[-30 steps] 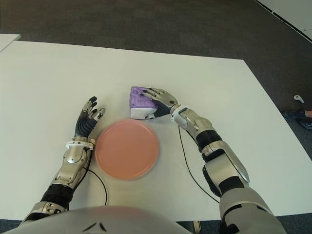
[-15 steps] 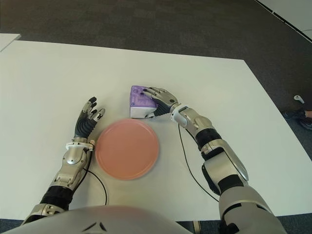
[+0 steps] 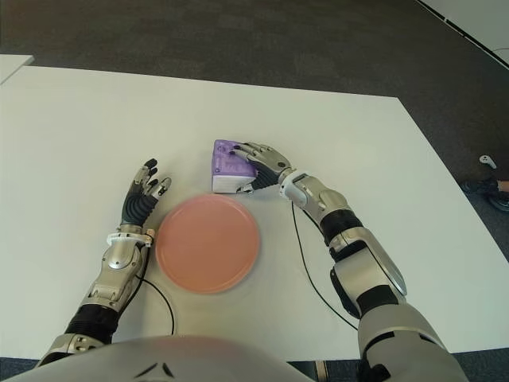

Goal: Put the tissue paper into the plate.

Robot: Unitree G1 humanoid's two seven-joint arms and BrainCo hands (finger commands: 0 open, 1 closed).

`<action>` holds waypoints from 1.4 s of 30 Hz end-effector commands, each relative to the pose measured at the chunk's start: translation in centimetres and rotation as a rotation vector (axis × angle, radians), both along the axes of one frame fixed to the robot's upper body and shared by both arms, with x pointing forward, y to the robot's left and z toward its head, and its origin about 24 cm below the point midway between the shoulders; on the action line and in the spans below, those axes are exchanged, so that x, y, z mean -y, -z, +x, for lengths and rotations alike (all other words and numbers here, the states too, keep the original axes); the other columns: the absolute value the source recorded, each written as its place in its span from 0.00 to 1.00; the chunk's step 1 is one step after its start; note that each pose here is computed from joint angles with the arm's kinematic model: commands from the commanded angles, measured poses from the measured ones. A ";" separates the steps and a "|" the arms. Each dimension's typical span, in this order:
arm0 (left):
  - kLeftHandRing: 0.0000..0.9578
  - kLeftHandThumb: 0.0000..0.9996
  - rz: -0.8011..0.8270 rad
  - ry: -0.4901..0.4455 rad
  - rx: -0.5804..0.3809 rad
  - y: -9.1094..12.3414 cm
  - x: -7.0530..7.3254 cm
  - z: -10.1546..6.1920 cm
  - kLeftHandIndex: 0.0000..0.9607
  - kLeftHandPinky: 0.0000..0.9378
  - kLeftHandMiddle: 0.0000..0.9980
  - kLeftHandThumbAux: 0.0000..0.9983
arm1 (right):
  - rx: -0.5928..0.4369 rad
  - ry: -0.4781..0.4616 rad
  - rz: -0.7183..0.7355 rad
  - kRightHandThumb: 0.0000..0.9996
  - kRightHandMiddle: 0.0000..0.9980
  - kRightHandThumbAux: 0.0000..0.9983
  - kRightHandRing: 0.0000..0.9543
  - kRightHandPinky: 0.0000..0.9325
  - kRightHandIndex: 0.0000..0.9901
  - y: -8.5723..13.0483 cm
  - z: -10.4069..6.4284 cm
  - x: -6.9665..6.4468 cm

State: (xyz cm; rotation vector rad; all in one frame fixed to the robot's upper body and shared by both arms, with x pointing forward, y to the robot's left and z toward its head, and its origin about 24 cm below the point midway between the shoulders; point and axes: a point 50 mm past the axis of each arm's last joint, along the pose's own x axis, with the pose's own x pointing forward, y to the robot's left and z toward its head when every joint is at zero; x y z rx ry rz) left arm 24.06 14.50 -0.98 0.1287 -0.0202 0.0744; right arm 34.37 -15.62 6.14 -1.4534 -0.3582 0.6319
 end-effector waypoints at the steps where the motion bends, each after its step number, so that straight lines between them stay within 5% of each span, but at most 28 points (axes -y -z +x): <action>1: 0.00 0.03 -0.001 -0.010 -0.108 1.9 -0.1 -1.2 0.00 0.00 0.00 0.52 | -0.053 -0.002 -0.043 0.16 0.06 0.51 0.02 0.00 0.00 1.2 -0.7 0.5; 12: 0.00 0.05 -0.006 -0.020 -0.096 2.0 -0.1 -1.4 0.00 0.01 0.00 0.52 | 0.037 0.016 -0.263 0.17 0.08 0.52 0.04 0.00 0.00 7.4 -2.5 -0.1; 42: 0.00 0.02 0.008 -0.036 -0.103 1.7 0.0 -2.0 0.00 0.03 0.00 0.56 | 0.139 0.001 -0.323 0.17 0.10 0.53 0.07 0.00 0.00 7.7 -2.8 1.1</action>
